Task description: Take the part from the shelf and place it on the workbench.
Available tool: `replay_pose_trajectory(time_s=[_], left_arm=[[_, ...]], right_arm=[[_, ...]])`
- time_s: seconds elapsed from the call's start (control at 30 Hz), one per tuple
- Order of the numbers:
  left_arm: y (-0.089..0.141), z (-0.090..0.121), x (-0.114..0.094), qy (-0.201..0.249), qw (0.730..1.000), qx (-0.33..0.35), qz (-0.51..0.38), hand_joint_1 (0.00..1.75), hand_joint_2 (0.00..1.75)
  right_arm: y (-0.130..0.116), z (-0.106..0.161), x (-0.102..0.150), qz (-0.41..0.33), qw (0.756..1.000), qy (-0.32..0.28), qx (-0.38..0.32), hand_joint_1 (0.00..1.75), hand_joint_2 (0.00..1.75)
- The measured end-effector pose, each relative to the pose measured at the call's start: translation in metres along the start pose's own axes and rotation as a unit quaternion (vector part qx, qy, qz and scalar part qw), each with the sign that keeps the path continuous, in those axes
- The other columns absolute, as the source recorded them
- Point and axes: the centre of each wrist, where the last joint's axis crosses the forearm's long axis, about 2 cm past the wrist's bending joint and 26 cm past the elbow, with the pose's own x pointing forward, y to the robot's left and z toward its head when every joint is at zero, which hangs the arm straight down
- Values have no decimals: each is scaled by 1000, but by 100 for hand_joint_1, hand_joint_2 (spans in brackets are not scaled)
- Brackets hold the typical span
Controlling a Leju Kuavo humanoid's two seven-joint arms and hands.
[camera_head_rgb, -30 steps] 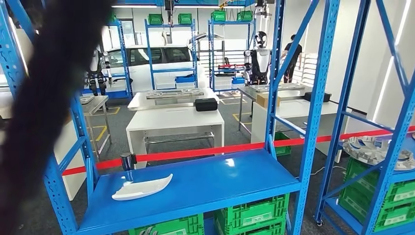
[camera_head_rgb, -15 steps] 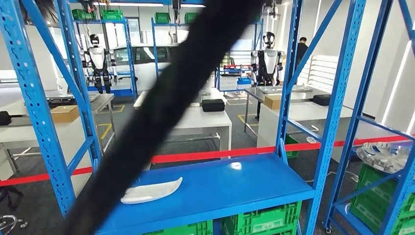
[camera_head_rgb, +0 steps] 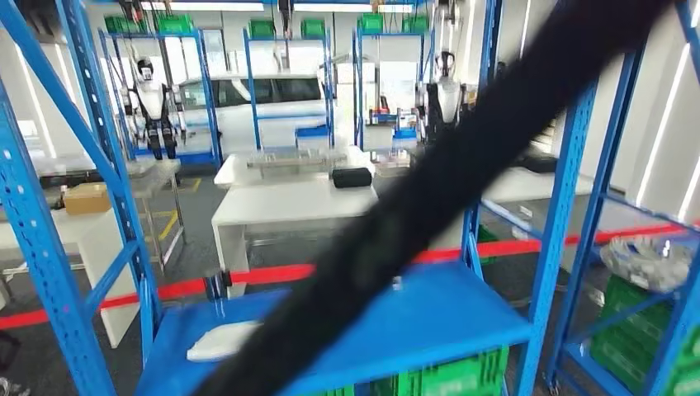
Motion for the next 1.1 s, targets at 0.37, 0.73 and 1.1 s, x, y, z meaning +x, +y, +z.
replay_pose_trajectory(time_s=[0.37, 0.73, 1.1], left_arm=[[2, -1, 2, -1, 1000, 3, 0, 0, 0], [4, -1, 2, -2, 1000, 5, -2, 0, 0], [-1, 0, -2, 6, 1000, -3, -2, 0, 0]], right_arm=[[0, 0, -1, -1, 1000, 2, -1, 0, 0], [0, 0, -1, -2, 1000, 2, -2, 0, 0], [-1, 0, 0, 2, 1000, 0, -1, 0, 0]])
